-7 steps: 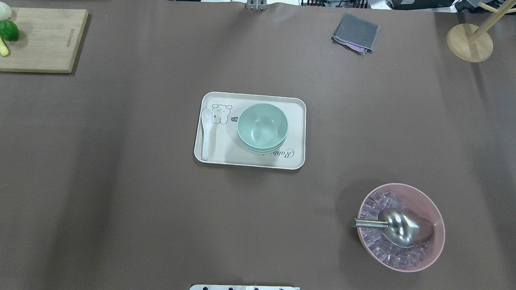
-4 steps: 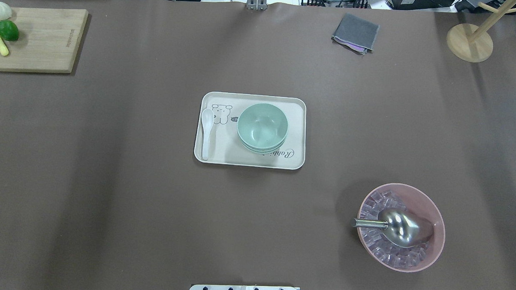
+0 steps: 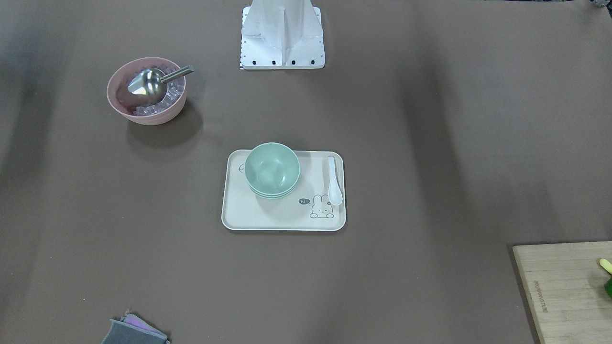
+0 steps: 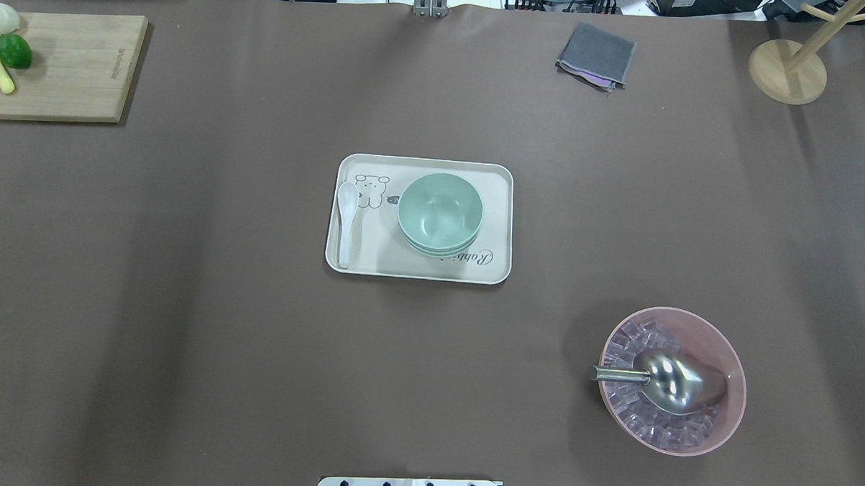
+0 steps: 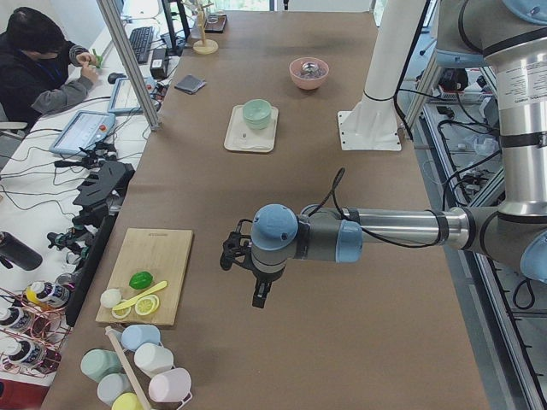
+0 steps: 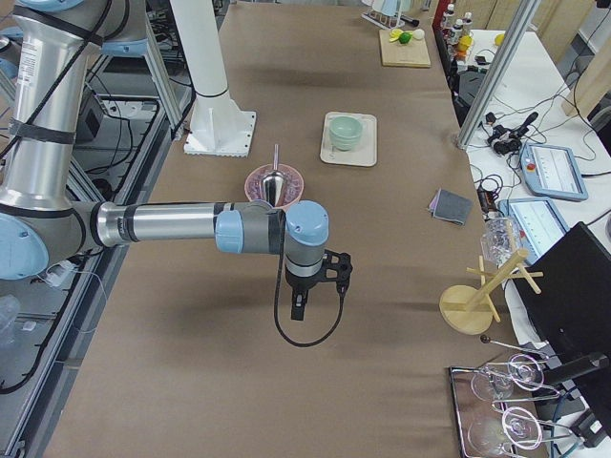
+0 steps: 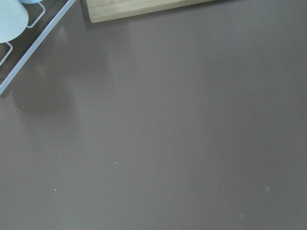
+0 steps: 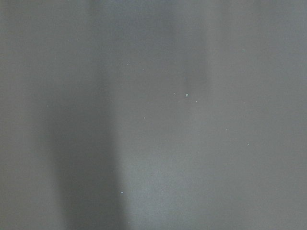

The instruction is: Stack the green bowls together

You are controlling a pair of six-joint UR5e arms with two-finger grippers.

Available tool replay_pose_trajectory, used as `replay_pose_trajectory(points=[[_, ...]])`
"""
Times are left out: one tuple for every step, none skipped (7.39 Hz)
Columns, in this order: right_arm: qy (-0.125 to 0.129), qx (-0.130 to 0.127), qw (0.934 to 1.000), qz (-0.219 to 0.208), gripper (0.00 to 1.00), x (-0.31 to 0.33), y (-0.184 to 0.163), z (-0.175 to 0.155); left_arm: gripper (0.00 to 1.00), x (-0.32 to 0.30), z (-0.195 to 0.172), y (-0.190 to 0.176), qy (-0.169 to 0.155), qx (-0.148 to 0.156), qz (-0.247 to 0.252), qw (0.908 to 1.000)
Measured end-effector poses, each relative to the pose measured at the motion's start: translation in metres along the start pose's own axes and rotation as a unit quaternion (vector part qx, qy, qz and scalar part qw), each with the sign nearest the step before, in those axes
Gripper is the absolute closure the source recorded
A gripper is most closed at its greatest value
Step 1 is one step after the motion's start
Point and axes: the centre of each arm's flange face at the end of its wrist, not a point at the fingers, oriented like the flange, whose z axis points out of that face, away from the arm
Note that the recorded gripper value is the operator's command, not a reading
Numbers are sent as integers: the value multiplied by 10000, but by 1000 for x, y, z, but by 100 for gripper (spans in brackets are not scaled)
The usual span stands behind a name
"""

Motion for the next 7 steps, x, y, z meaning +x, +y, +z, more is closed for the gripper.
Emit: replay_pose_trajectory(points=[[-10, 0, 10000, -1, 0, 0, 0, 0, 2, 0, 0, 0, -5, -2, 0, 10000], [-14, 2, 10000, -3, 0, 0, 0, 0, 2, 0, 0, 0, -10, -7, 0, 10000], [-22, 3, 10000, -4, 0, -1, 0, 0, 2, 0, 1, 0, -15, -10, 2, 10000], [-38, 1, 10000, -5, 0, -1, 0, 0, 2, 0, 0, -1, -20, -8, 4, 10000], [-48, 1, 10000, -5, 0, -1, 0, 0, 2, 0, 0, -1, -24, -8, 4, 10000], [-52, 1, 10000, -6, 0, -1, 0, 0, 2, 0, 0, -1, -26, -7, 3, 10000], [-54, 3, 10000, -8, 0, -1, 0, 0, 2, 0, 0, -2, -27, -7, 3, 10000]])
